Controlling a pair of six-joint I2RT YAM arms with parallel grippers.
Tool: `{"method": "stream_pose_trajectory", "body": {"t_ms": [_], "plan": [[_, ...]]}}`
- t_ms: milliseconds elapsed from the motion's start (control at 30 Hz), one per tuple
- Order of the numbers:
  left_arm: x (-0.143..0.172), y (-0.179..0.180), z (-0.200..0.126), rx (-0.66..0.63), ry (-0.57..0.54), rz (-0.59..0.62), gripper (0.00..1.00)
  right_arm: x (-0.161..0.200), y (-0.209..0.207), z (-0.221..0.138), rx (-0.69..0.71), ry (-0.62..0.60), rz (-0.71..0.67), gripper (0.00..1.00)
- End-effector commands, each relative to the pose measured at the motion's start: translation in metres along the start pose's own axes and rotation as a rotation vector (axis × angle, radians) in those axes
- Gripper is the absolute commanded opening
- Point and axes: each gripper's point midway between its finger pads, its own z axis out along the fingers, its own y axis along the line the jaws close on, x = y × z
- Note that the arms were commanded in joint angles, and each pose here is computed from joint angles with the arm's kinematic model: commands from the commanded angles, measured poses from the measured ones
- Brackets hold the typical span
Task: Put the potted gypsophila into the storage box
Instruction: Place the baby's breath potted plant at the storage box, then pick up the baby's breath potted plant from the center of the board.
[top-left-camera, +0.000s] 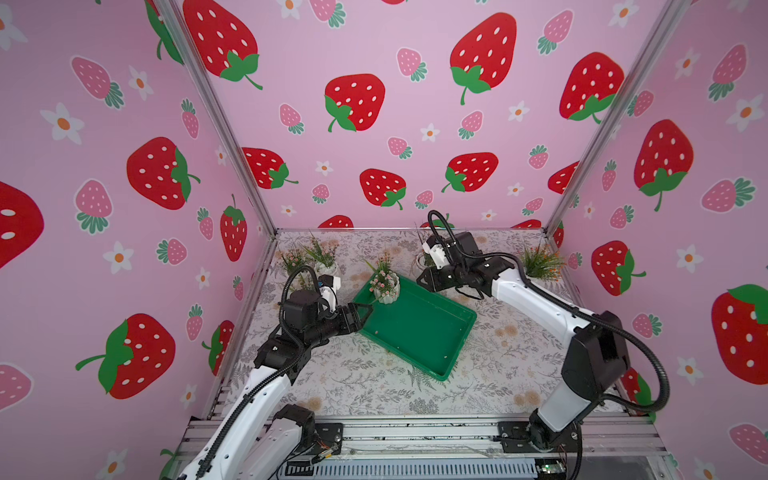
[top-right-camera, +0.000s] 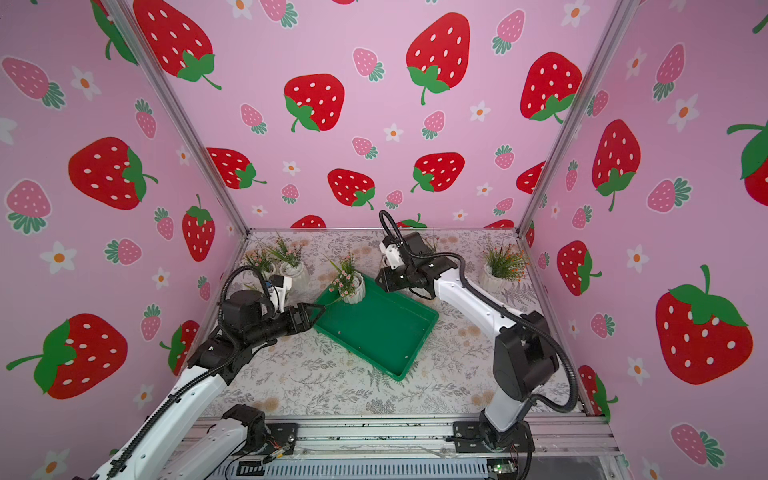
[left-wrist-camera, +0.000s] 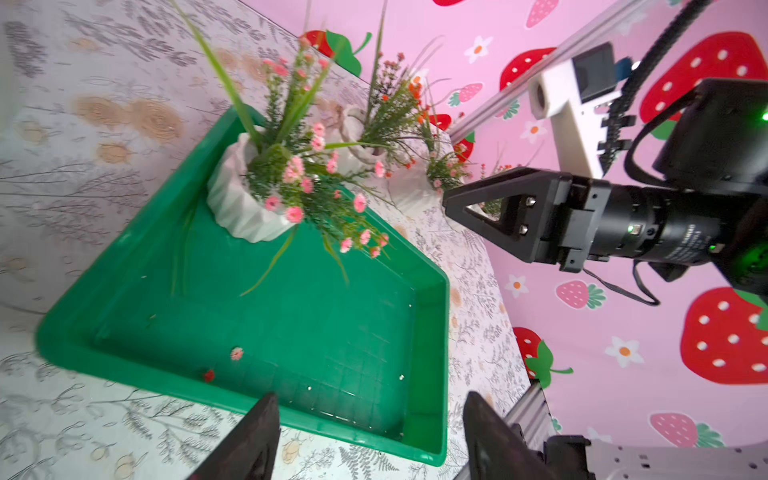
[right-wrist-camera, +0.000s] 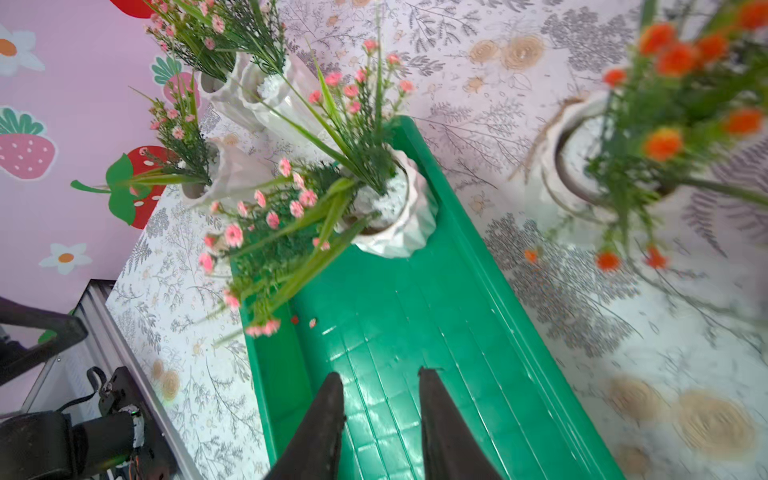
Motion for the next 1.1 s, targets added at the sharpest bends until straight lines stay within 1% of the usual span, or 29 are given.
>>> {"method": "stream_pose_trajectory", "body": {"t_ms": [0,67,233,300,400,533,600,767,867,967,1067], "plan": [[-0.002,-0.026,0.009,0.095,-0.005,0.072,0.71,0.005,-0.008,-0.031,0.002,-0.057,0.004,0.33],[0.000,-0.036,0.016,0.112,0.010,0.111,0.71,0.015,-0.020,-0.050,0.030,-0.076,0.029,0.35],[0.007,-0.058,0.040,0.132,0.071,0.208,0.70,0.047,-0.064,-0.098,0.138,-0.136,0.139,0.44],[0.007,-0.064,0.050,0.141,0.075,0.223,0.69,0.058,-0.085,-0.115,0.185,-0.159,0.194,0.45],[0.003,-0.076,0.064,0.188,0.067,0.232,0.69,0.072,-0.112,-0.136,0.252,-0.189,0.264,0.44],[-0.003,-0.087,0.087,0.212,0.080,0.233,0.68,0.080,-0.153,-0.158,0.336,-0.230,0.367,0.41],[-0.005,-0.093,0.097,0.230,0.084,0.243,0.66,0.078,-0.172,-0.163,0.337,-0.257,0.418,0.38],[-0.013,-0.104,0.117,0.253,0.089,0.244,0.65,0.066,-0.205,-0.155,0.334,-0.257,0.479,0.38],[-0.020,-0.103,0.123,0.224,0.080,0.260,0.65,0.057,-0.219,-0.142,0.316,-0.236,0.493,0.38],[-0.021,-0.097,0.131,0.169,0.090,0.293,0.65,0.050,-0.234,-0.127,0.308,-0.200,0.505,0.37],[-0.020,-0.096,0.134,0.147,0.102,0.321,0.66,0.041,-0.245,-0.114,0.295,-0.176,0.505,0.35]]}}
